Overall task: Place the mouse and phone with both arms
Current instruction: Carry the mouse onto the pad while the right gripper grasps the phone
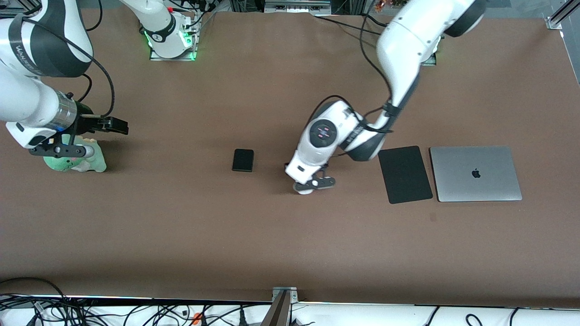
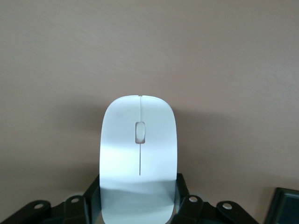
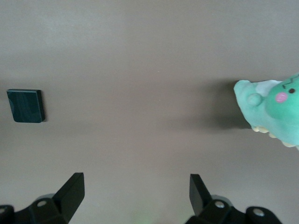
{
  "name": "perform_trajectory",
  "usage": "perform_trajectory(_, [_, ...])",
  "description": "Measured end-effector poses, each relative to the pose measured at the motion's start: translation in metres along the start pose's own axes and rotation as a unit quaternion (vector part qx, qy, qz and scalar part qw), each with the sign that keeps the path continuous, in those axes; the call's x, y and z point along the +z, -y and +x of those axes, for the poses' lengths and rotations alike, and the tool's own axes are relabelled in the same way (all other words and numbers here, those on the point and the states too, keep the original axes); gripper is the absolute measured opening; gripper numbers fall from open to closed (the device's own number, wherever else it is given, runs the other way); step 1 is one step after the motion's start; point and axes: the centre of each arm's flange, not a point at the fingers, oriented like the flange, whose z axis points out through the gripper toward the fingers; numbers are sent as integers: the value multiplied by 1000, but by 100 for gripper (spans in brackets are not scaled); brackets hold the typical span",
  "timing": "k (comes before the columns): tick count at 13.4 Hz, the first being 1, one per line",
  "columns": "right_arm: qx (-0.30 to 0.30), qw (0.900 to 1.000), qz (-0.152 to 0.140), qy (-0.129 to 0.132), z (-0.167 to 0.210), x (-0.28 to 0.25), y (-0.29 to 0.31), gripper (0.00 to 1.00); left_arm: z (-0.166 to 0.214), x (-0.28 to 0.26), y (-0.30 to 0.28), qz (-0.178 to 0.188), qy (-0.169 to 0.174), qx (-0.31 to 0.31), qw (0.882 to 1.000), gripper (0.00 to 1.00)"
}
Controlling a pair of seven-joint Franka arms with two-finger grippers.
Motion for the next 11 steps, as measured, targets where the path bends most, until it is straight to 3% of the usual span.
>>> perform_trajectory(4, [12,1000,-3,-12,10,23,63,100,16,-23,72,17,10,-9,1000,62])
perform_trajectory(11, [16,997,6,-70,13,84,207,100,11,-11,202,36,2,1,999,62])
